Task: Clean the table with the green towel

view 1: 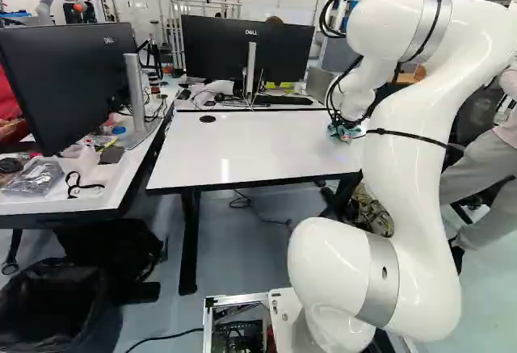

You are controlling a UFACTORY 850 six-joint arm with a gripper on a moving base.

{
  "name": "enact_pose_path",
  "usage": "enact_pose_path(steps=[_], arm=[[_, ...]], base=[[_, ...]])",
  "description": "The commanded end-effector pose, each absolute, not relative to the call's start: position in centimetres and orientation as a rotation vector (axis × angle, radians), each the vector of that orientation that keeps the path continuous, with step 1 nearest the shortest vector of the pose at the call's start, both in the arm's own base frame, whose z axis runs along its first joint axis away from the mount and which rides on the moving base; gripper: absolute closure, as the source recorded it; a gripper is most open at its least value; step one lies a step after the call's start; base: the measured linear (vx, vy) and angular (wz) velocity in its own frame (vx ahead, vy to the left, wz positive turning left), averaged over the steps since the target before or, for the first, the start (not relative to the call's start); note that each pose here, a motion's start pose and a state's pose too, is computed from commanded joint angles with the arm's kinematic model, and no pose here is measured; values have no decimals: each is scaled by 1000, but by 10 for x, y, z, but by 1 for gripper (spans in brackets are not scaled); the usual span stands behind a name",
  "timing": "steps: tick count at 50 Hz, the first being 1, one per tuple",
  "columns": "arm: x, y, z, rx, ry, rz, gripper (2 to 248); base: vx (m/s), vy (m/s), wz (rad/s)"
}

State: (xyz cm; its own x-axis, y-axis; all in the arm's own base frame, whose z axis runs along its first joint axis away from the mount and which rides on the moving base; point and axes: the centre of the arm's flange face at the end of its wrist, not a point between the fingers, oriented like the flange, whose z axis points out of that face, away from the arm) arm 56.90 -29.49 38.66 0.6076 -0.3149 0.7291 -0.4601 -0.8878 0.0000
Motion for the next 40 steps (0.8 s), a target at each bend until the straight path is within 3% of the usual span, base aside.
enact_pose_path(steps=[40], arm=[[562,-225,390,2721,-525,1136,195]], base=[[0,0,0]])
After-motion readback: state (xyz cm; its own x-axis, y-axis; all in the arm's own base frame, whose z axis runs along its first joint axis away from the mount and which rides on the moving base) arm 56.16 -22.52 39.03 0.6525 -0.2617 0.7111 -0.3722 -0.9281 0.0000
